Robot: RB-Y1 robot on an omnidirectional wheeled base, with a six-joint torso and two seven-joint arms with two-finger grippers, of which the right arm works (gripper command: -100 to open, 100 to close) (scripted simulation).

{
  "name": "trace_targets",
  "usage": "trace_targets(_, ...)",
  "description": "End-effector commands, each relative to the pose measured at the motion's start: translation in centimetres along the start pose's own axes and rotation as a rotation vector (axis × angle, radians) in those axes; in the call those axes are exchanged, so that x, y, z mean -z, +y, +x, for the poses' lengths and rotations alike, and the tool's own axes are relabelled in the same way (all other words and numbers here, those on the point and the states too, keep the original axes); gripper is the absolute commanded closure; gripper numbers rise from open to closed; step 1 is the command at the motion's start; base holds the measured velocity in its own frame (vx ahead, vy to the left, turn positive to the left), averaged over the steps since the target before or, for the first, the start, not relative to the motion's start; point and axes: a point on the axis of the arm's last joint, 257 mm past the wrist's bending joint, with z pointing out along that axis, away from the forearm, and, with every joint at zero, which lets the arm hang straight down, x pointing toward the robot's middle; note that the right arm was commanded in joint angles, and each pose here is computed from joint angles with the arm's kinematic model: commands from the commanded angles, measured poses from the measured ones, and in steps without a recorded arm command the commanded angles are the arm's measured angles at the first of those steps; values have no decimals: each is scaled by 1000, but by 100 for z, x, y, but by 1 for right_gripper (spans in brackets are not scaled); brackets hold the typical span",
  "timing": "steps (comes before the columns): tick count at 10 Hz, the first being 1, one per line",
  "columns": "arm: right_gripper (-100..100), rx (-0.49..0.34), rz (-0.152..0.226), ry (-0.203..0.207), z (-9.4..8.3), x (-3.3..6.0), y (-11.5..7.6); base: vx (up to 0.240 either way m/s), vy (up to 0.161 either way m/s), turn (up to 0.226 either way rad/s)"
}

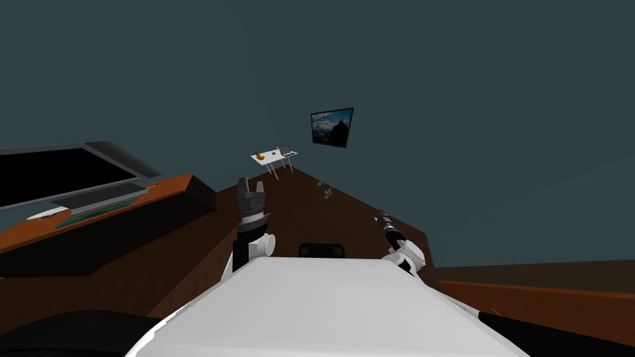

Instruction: Push the door open

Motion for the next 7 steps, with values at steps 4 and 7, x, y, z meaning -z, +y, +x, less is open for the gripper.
trace_targets(4, -100, -165, -85, -23, -4, -22, 145, -25, -13, -204)
trace_targets(7, -100, -271, -141, -39, -21, -26, 237, -26, -14, -224)
